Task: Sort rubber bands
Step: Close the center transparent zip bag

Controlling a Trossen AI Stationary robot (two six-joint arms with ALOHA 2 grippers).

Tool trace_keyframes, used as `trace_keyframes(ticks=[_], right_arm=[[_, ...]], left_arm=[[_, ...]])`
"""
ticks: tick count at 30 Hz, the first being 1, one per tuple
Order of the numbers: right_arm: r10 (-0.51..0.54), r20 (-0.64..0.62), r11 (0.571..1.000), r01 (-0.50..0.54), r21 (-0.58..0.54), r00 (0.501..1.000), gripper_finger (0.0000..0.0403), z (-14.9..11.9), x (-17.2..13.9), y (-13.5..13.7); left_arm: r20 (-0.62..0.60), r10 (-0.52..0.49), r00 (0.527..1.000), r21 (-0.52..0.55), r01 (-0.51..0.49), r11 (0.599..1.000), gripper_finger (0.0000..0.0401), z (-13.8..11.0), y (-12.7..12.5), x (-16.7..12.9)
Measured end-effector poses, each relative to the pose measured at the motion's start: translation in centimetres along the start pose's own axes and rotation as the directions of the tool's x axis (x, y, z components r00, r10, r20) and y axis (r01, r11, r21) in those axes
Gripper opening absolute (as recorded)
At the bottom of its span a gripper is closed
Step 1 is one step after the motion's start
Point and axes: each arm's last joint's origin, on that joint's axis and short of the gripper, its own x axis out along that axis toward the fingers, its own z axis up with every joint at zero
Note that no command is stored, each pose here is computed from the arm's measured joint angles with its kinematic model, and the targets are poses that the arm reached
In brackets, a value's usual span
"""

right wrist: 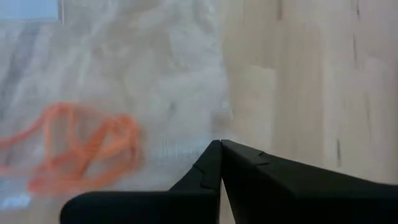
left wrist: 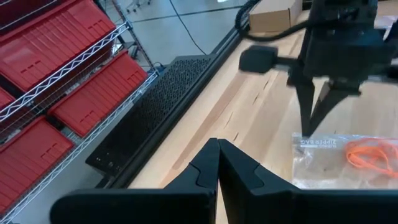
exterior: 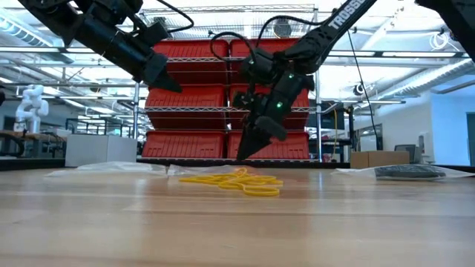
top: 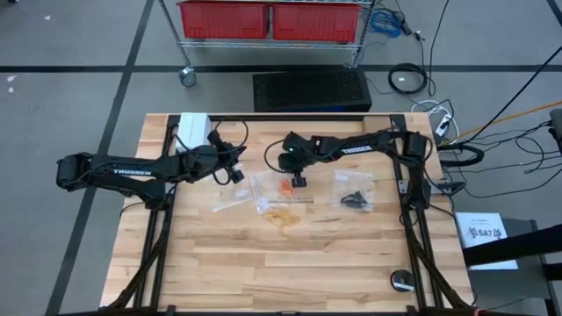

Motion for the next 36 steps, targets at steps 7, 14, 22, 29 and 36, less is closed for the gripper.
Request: trace_keyframes(ticks=[7,14,22,29,36], right_arm=[[0.027,-0.045,0.999,-0.026,0.024,0.999,0.0000,0.6,1.1,-0.5],[0.045,-0.180,0.993,-0.025,0.112,0.983,0.0000,-0.7,0.5,-1.0],[0.061,-0.236,0.984,-0.019,0.176,0.970,0.0000,-1.1,0.1,-0.7],[0.048,-0.066,0.993,-0.041,0.108,0.997,0.0000,0.8,0.3,-0.5],[0.093,-0.097,0.986,-0.079,0.145,0.991,0.0000,-0.3,2.5,-0.2]], left_arm=[[-0.006,-0.001,1.000,0.005,0.001,1.000,0.0014,-0.1,0.0,0.0],[-0.010,-0.002,1.000,0.021,0.002,1.000,0.0015,-0.1,0.0,0.0],[-0.010,-0.002,1.000,0.022,0.002,1.000,0.0015,-0.1,0.0,0.0],[-0.010,-0.002,1.000,0.022,0.002,1.000,0.0015,-0.1,0.0,0.0],[-0.010,-0.002,1.000,0.022,0.002,1.000,0.0015,-0.1,0.0,0.0]])
